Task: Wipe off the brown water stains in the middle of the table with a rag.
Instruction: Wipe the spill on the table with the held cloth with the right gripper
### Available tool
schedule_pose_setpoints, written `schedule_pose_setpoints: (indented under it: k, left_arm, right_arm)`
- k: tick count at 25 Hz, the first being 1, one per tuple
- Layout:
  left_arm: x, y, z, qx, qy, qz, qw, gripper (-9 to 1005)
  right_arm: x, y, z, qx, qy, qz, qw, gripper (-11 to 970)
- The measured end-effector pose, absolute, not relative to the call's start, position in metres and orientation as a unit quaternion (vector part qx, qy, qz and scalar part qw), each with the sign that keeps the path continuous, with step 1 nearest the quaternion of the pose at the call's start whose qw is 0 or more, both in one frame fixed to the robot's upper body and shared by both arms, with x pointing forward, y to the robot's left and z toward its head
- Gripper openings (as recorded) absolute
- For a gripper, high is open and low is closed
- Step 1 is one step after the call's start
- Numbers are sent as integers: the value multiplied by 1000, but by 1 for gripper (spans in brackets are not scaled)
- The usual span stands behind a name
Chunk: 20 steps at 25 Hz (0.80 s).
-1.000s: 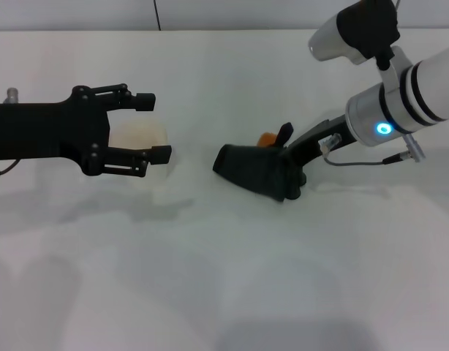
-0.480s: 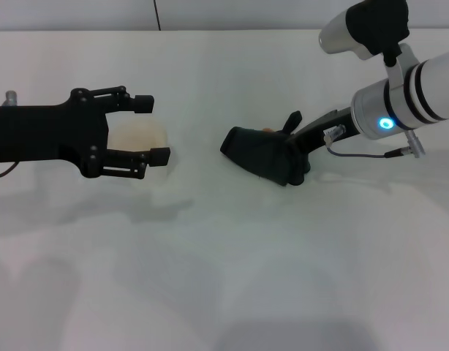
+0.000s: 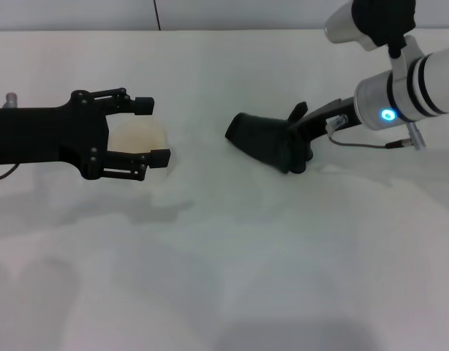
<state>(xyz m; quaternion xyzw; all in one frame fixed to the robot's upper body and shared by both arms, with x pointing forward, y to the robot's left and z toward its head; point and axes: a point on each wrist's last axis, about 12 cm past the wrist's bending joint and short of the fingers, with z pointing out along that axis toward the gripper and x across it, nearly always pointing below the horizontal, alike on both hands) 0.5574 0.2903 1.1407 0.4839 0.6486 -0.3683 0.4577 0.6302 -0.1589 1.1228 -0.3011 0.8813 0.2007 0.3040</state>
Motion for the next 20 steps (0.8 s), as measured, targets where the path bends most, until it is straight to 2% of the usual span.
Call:
schedule_pose_setpoints:
  k: [13, 20]
  left_arm:
    - [557, 290, 1140, 484, 649, -369, 457, 887]
    - [557, 290, 1140, 484, 649, -369, 458, 887]
  right_arm:
    - [638, -172, 1121, -264, 886, 194, 328, 46]
    - [632, -167, 1117, -280, 887, 200, 307, 47]
